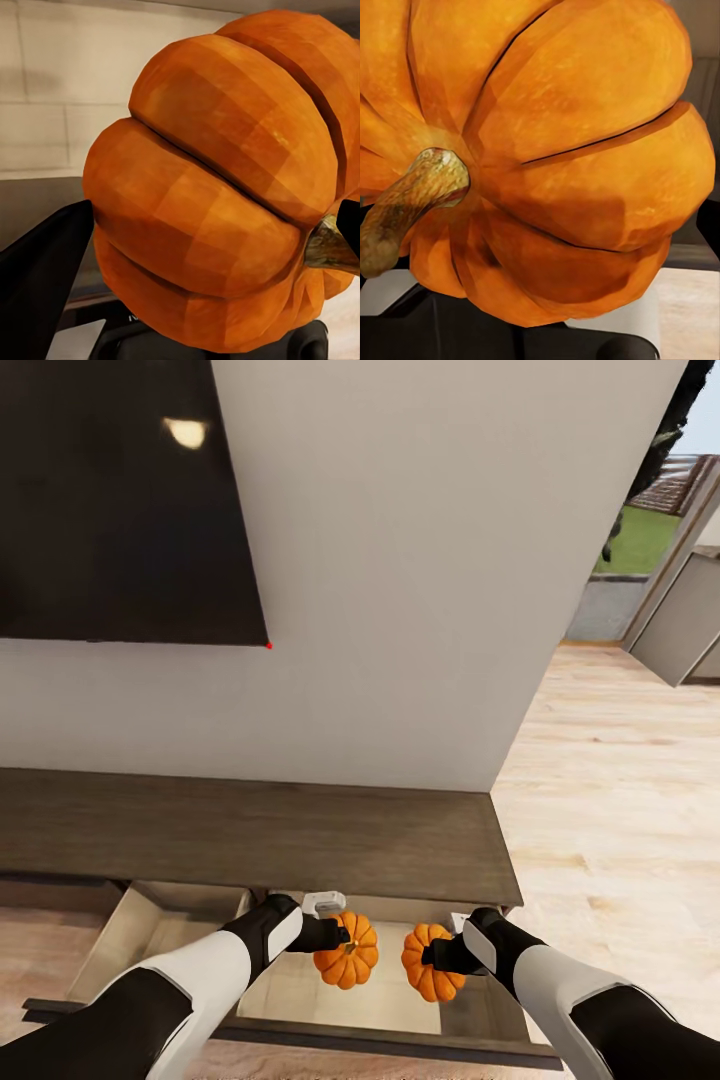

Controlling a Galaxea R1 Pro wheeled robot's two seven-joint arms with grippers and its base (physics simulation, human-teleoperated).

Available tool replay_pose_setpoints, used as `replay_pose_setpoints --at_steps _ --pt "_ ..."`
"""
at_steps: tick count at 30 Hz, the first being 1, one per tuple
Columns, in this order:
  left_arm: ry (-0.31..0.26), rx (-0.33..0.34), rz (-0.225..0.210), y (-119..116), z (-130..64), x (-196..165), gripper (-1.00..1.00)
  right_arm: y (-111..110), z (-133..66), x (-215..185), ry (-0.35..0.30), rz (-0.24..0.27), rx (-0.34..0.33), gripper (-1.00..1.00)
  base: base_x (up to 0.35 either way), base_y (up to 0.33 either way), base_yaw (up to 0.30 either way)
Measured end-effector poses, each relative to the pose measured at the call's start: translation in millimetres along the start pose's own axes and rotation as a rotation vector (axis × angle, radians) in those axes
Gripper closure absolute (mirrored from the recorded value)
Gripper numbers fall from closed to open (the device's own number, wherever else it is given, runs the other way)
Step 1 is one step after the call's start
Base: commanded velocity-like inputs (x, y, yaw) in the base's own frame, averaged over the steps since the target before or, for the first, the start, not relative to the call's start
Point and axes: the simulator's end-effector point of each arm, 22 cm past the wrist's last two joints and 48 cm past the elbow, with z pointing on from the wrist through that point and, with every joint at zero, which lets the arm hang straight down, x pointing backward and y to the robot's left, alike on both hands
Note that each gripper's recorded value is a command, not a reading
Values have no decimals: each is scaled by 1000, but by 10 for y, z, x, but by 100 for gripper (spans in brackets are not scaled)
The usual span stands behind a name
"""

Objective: Place each of the two pumpkins and all three candles from the living room inside a cabinet in the living room (use any cabinet), then make sure every cabinet is closed, and position the cauldron so it is next to a table in the living room.

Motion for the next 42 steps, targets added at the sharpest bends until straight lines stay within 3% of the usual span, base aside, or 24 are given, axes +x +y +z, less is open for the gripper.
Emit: replay_pose_setpoints --at_steps 23,25,30,37,42 --pt "46 -7 -14 79 155 188 100 -31 149 125 35 5 3 100 25 0 0" --pt "49 -7 -15 84 165 197 100 -29 160 101 22 5 1 100 298 0 0" --pt "58 -8 -18 98 201 236 100 -61 205 -114 -95 3 6 100 111 0 0" --pt "70 -10 -22 123 249 294 100 -95 262 -94 -105 7 11 100 7 0 0" --pt "46 -11 -23 139 287 265 100 -103 296 -65 -98 8 12 100 0 0 0"
